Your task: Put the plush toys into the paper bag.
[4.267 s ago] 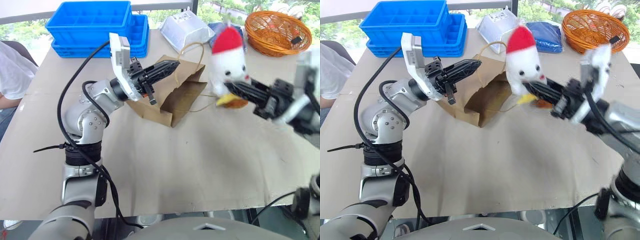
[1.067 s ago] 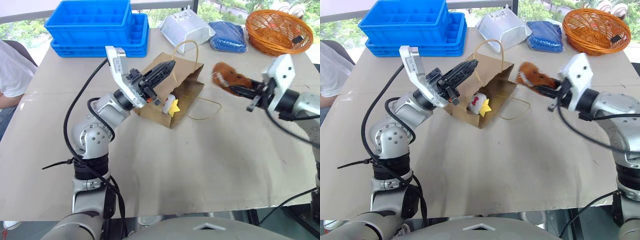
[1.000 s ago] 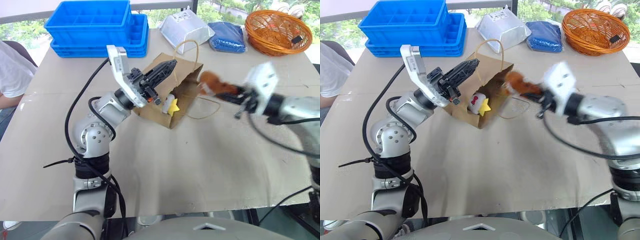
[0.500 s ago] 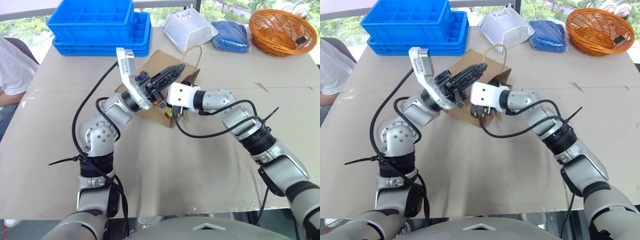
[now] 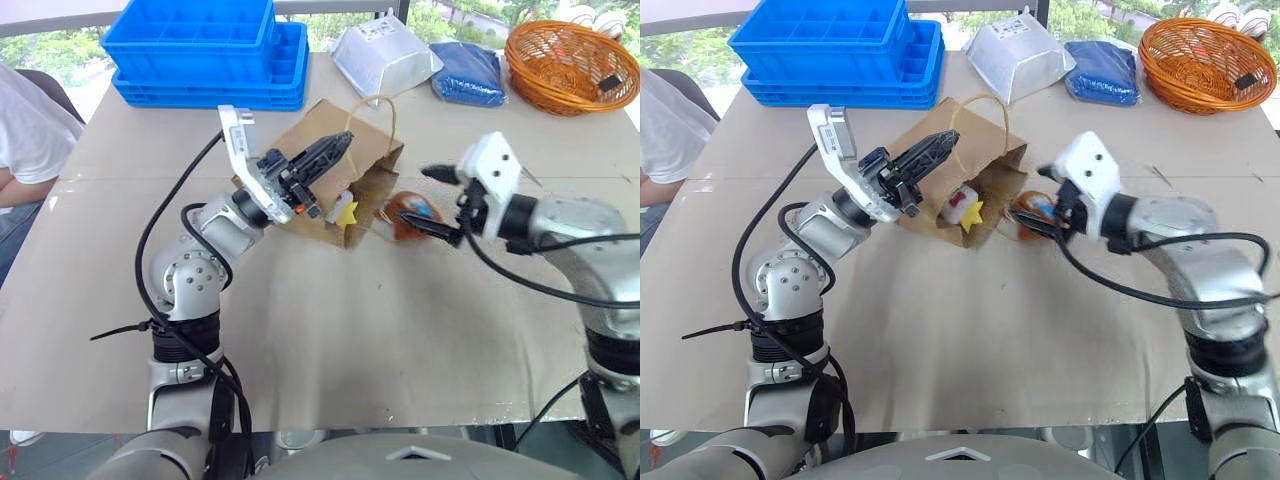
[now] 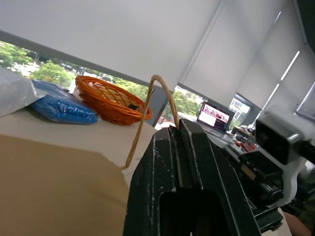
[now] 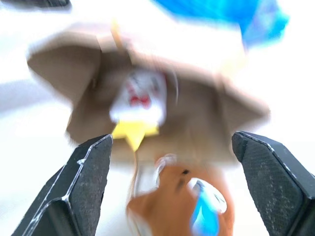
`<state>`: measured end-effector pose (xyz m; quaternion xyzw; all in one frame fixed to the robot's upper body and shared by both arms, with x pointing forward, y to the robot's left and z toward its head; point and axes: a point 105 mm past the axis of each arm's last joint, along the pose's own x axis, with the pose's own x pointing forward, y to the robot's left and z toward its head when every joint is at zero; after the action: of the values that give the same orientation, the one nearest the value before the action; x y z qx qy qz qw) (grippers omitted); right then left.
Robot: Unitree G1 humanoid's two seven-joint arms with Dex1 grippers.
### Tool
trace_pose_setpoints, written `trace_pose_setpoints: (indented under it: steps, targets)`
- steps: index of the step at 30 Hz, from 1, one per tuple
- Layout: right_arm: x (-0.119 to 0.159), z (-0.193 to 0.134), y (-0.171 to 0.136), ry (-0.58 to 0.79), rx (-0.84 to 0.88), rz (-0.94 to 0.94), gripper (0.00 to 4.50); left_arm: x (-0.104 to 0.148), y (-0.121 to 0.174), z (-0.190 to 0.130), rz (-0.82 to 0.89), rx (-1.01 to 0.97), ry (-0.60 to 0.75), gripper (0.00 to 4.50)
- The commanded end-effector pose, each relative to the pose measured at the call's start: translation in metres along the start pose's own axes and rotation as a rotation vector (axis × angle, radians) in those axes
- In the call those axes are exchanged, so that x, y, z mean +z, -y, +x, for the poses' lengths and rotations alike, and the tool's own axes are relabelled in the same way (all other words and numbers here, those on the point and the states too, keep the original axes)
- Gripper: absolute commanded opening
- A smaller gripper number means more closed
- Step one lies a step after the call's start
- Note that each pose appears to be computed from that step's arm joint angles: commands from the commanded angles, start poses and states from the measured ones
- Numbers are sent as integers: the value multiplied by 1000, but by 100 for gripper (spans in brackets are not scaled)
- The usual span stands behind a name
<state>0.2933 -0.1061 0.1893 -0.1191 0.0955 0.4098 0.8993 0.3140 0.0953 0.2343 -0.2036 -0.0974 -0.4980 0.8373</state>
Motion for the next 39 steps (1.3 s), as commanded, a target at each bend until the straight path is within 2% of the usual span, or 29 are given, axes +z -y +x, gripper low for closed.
trace_pose_setpoints:
  steps: [1,4,8,12,15,18,19,21,22,26,29,39]
  targets:
    - [13,0,-10,76,-4,35,382,10,2,3,39,-22,33,0]
    - [3,12,-8,16,-39,-3,382,7,4,5,39,-35,27,0]
    - [-26,24,-2,-149,-45,-29,382,6,7,7,47,-51,20,0]
    - [-40,37,-2,-184,-14,-17,382,6,7,8,52,-52,19,0]
    - [-42,44,6,-191,-45,-69,304,6,7,6,56,-48,18,0]
    - [-36,43,10,-165,-53,-103,171,7,6,4,62,-39,19,0]
    - [-34,41,11,-158,-56,-116,85,7,6,4,63,-37,20,0]
    - [-29,36,11,-131,-48,-147,45,7,7,4,64,-36,22,0]
    - [-24,34,11,-109,-45,-165,4,8,7,4,62,-36,26,0]
    - [8,34,-3,41,17,-243,2,13,12,4,24,-60,48,0]
    - [25,49,-16,115,69,-239,2,15,18,3,-11,-99,50,0]
    - [29,137,-40,194,204,-301,2,13,28,7,-54,-136,49,0]
